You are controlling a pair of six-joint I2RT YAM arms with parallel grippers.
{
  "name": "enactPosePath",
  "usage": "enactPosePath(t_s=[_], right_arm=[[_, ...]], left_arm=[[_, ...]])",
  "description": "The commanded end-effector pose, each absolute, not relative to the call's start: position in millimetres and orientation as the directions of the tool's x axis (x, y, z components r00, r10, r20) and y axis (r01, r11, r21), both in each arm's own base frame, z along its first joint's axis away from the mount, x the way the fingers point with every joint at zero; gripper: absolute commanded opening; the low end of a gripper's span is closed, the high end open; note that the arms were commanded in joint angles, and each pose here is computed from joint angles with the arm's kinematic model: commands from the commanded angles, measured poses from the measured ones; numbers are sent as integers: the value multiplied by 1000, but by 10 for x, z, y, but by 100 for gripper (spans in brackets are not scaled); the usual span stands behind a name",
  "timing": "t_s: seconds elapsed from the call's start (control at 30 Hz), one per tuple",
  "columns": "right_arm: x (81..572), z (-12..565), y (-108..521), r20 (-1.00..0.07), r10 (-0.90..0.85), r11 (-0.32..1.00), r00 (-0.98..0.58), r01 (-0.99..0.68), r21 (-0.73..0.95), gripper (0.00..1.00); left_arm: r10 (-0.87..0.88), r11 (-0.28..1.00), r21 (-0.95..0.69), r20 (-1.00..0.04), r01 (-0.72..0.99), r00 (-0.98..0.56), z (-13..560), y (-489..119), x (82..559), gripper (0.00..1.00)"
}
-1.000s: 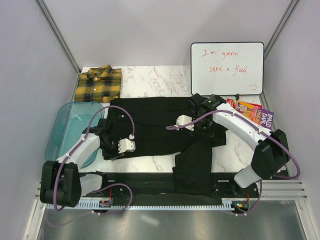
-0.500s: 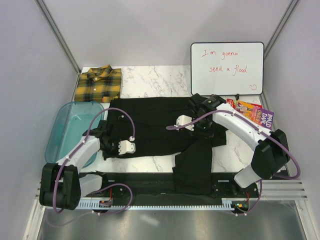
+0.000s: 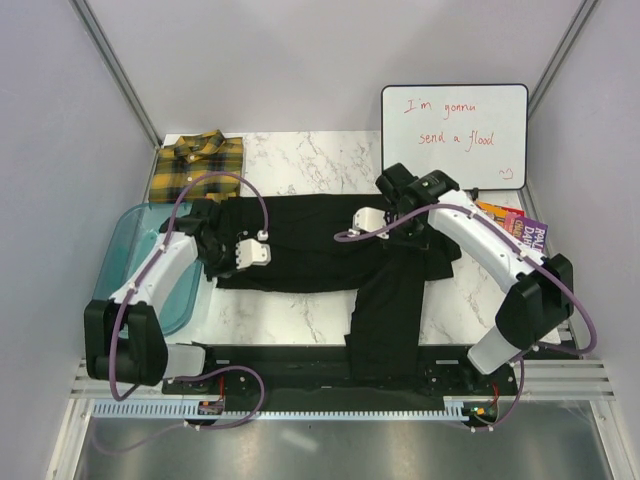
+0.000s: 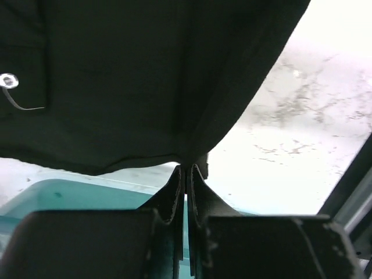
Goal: Fold and stack the long sleeve shirts
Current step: Fold the shirt
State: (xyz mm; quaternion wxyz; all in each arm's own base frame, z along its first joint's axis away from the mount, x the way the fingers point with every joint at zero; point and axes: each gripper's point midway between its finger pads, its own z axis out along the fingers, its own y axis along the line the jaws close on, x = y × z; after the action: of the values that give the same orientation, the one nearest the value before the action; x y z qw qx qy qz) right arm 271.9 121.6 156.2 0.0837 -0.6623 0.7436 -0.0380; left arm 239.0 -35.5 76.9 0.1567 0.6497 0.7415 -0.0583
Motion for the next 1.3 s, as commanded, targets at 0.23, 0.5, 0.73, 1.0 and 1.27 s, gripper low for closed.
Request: enactPosePath(t_s=[0.23, 0.5, 0.73, 1.0, 1.27], right_arm=[[3726, 1652, 1258, -23, -998, 61, -57, -956, -289, 0], [4038, 1490, 1297, 0, -999, 51, -53, -958, -284, 0], [4112, 1328, 1276, -20, -996, 94, -92, -957, -273, 0], [4291, 1424, 1197, -208, -933, 347, -293, -884, -312, 54], [3802, 1467, 698, -374, -697, 663, -611, -748, -15, 61]], left_arm=[[931, 223, 112, -320, 968, -177, 812, -283, 3145, 2], [922, 267, 112, -320, 957, -219, 755, -212, 3371, 2], [919, 292, 115, -309, 949, -245, 684, -182, 3470, 3], [876, 408, 106, -324, 907, -356, 665, -105, 3557, 20], [800, 490, 88, -440, 867, -407, 1031, -312, 3430, 47]])
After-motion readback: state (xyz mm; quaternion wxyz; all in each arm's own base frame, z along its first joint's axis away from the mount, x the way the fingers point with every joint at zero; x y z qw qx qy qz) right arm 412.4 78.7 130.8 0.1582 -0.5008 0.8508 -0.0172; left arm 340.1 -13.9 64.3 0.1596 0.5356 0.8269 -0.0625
